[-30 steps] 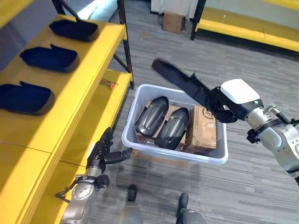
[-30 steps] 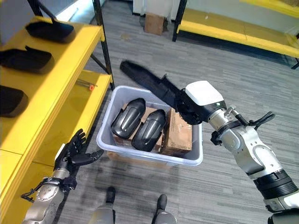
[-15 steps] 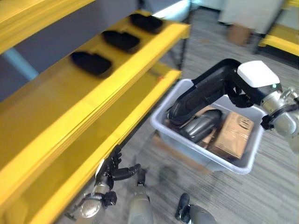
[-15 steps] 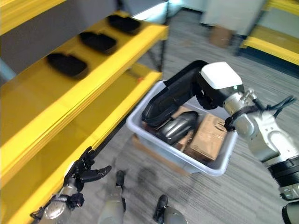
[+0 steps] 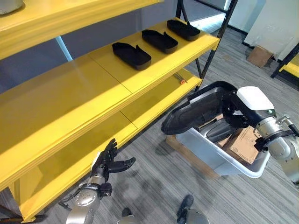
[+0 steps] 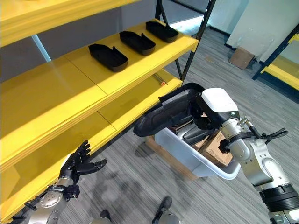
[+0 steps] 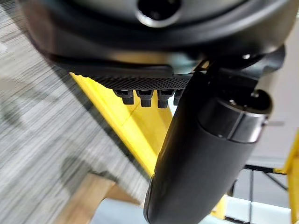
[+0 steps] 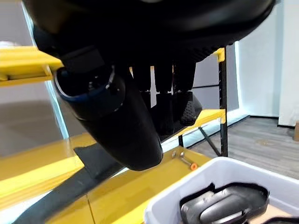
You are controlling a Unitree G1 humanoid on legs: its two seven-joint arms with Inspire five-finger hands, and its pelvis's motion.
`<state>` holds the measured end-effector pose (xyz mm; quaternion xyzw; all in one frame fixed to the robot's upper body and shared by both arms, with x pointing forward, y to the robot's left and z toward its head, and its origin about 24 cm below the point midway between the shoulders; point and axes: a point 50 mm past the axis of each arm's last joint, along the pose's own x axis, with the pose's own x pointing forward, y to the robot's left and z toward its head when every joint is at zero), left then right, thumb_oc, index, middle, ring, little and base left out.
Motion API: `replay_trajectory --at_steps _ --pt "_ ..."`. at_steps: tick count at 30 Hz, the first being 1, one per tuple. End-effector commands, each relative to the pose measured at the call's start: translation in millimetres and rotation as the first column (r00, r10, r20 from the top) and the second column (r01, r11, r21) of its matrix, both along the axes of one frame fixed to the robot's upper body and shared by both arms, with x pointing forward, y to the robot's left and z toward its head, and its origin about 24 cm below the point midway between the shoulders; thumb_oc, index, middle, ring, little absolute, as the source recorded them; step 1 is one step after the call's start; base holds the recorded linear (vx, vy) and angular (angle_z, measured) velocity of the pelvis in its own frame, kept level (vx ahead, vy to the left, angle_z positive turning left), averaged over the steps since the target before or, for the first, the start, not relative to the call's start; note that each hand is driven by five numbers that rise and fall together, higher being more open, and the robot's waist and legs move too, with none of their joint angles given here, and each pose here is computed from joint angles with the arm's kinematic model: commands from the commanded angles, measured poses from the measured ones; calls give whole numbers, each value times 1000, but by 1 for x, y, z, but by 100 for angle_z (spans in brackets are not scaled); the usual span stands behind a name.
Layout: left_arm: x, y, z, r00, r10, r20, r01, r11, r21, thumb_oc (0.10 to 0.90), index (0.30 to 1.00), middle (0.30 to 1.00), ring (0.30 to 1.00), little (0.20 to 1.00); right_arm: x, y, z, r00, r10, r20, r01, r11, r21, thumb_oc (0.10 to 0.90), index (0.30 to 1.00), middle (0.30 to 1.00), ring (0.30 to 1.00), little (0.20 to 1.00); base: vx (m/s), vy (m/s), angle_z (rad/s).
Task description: Move parts from the plastic box to the shelf.
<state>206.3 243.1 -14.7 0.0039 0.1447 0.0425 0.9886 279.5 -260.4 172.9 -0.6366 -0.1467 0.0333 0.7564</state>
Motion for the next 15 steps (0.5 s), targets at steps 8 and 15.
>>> replay_trajectory --at_steps 8,15 --pt "12 -8 28 983 -55 174 50 998 33 900 1000 1000 1000 1000 -1 0 66 953 8 302 -9 1000 -1 400 300 300 300 300 29 48 -5" --pt "15 -5 32 980 -61 187 50 997 61 900 1000 1000 1000 1000 1 1 68 952 11 305 -12 1000 1 400 300 300 300 300 4 52 2"
